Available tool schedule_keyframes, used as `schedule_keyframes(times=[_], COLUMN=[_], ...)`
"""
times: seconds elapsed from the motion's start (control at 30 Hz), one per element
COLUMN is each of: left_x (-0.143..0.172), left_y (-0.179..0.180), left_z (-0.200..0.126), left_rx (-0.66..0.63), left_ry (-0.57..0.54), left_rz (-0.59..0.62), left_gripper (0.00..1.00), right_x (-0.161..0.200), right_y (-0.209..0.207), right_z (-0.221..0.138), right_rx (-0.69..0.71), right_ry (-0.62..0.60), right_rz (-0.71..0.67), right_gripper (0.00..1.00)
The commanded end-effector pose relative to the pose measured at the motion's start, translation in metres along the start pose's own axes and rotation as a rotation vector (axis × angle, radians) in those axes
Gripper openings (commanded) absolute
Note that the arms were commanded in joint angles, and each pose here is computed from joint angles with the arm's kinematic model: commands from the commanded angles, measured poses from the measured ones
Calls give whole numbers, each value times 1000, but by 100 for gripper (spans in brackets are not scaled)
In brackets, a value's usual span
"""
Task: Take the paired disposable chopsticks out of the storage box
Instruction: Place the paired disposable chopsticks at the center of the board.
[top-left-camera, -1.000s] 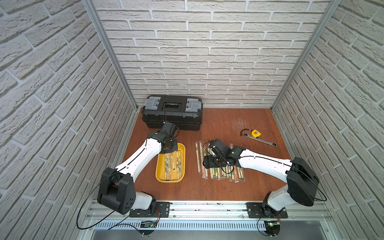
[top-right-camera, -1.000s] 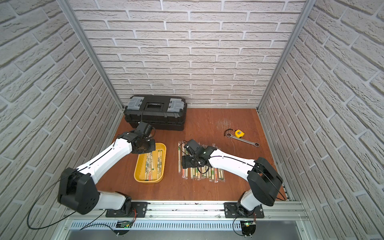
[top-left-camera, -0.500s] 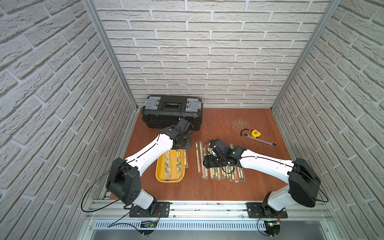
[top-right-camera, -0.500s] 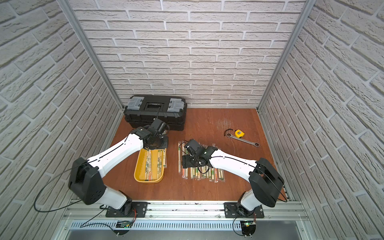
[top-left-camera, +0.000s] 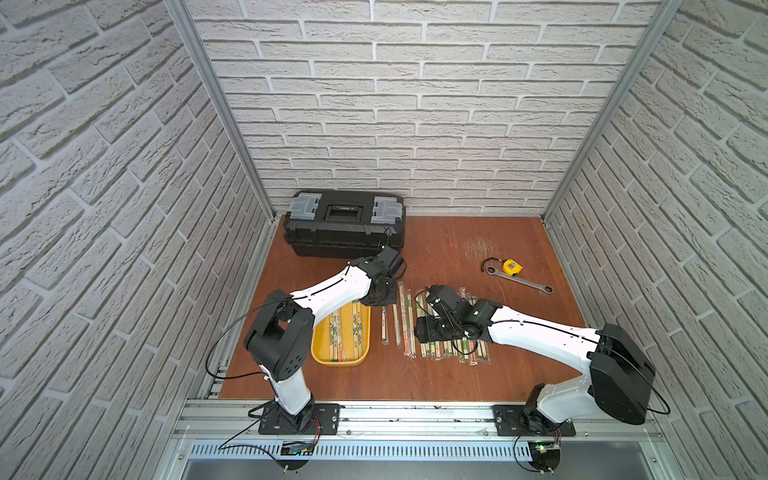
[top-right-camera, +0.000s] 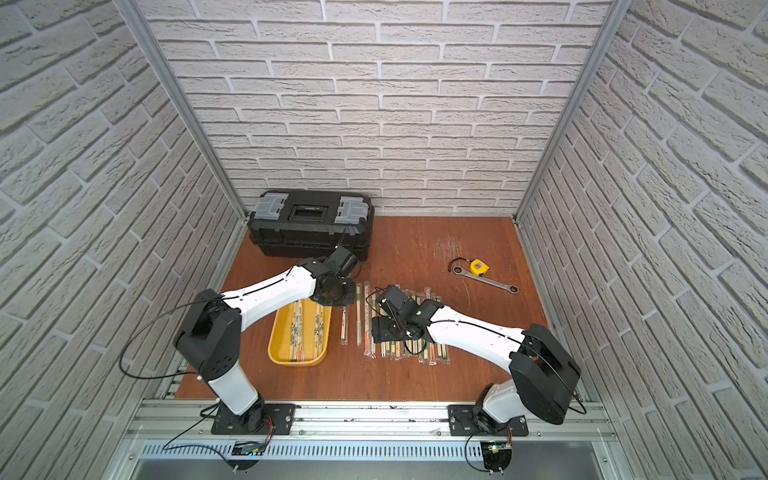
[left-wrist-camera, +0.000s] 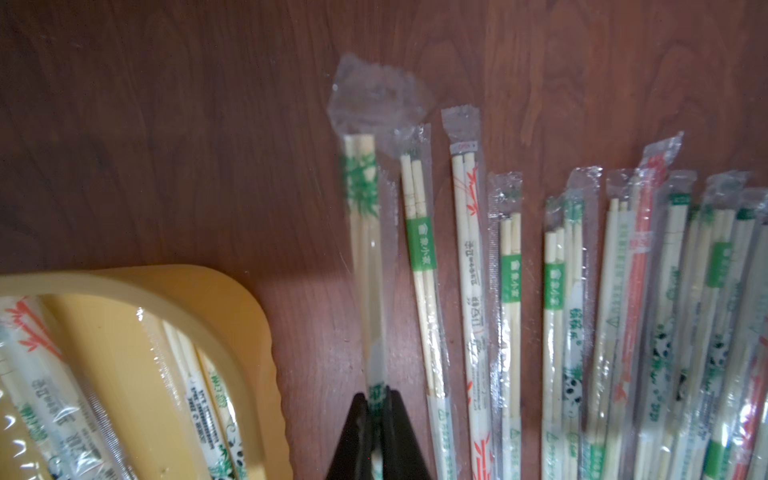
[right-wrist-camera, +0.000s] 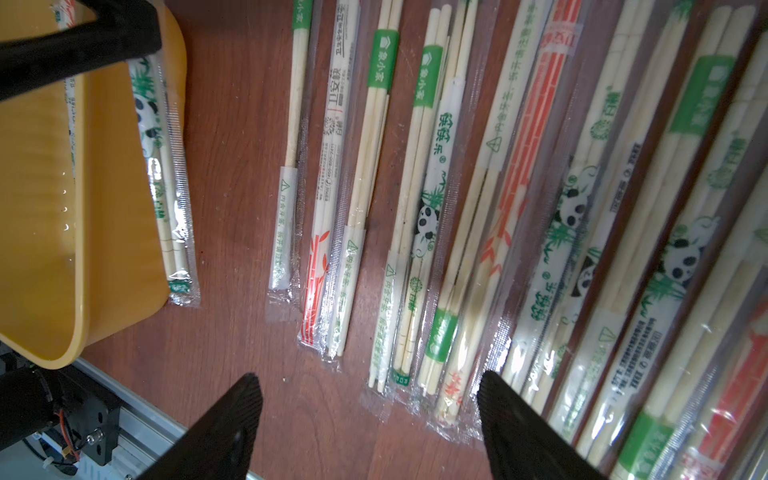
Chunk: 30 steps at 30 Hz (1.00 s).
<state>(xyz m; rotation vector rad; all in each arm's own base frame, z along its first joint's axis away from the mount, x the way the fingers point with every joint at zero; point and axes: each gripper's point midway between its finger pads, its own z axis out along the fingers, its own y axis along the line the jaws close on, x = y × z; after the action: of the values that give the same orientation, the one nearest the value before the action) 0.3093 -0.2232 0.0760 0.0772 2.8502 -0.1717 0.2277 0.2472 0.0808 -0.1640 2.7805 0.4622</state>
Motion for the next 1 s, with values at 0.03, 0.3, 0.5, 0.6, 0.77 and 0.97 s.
schedule_keyframes(times=[0.03,0.3,0.5,0.6,0.77,0.97], left_x=[-8,-2,4,7,13,17], left_y=[-12,-15,-12,-8,-3,-4], left_z=[11,31,37,42,48,53], left_rx=[37,59,58,54,50,60], left_ry=[-7,34,46,54,70,85], left_rz=[-43,-85,-90,-94,-95,-89], left_gripper=[5,5,6,7,7,15], right_x=[-1,-2,-5,-8,-14,-25], right_y=[-3,-8,-9,-9,-10,-15], right_z=[-8,-12,-19,-24,-35,-49], right_rx=[8,35,35,37,36,53], right_ry=[-28,-34,-57,-74,-116,-185], right_rz=[5,0,-4,-3,-6,11], right_gripper=[86,100,100,100,100,100])
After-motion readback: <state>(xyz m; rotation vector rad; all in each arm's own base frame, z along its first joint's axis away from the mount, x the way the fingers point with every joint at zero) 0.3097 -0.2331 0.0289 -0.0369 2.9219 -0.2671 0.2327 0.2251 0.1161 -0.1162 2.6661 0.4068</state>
